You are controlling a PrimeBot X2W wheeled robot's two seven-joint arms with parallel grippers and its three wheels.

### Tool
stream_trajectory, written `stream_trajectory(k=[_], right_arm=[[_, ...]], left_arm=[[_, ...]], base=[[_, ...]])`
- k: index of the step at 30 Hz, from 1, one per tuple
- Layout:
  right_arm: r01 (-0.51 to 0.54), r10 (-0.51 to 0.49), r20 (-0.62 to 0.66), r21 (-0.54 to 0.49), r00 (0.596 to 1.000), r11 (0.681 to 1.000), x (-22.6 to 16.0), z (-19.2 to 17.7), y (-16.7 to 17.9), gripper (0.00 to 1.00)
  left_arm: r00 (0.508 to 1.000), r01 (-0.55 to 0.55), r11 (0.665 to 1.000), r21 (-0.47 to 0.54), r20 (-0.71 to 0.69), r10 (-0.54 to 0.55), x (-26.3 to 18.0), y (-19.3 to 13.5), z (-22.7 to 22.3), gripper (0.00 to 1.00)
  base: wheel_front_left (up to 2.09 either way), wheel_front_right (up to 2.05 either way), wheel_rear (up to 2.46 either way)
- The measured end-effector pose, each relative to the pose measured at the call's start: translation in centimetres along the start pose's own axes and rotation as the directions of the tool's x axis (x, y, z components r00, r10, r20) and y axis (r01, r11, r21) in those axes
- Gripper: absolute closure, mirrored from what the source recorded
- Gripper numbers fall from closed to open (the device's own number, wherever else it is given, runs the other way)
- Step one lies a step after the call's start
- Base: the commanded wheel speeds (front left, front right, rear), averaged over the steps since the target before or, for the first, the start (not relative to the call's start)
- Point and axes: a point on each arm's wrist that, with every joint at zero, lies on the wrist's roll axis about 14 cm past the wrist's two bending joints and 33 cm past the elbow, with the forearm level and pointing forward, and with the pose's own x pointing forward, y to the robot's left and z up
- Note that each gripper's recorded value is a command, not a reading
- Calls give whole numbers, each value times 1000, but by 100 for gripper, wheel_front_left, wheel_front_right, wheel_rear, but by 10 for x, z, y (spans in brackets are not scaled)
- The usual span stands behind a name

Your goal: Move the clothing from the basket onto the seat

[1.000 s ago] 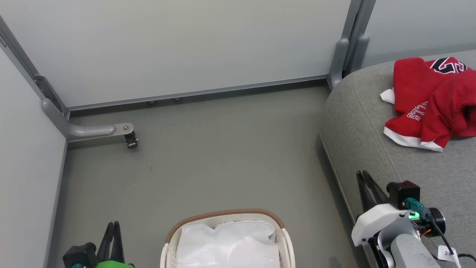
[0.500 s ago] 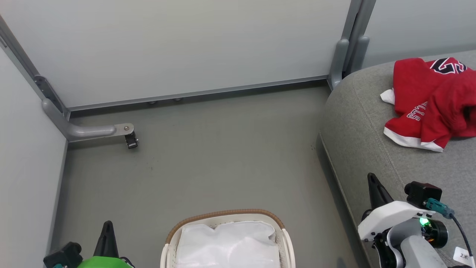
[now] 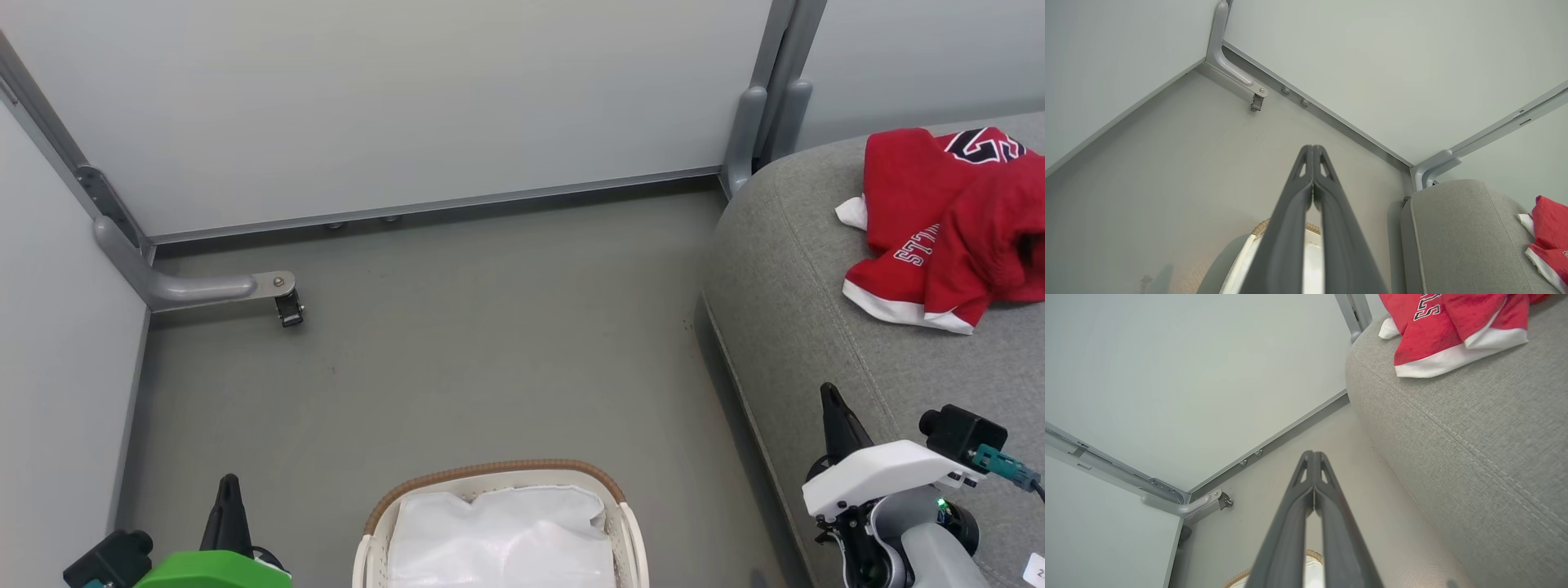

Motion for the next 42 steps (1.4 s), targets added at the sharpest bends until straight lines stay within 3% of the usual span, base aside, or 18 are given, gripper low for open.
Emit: stream_trajectory(k=[18,42], right_arm=[[10,-13,11,244,1000,970,-2,8,-2,100],[-15,2,27,494,1000,869,-4,19,1,100]], left_arm=[[1000,21,972,-232,24,-16,6,-10,15,100],[997,76,880,-469,48,-60,12,-24,30,100]], base=[[0,0,0],[0,0,0]])
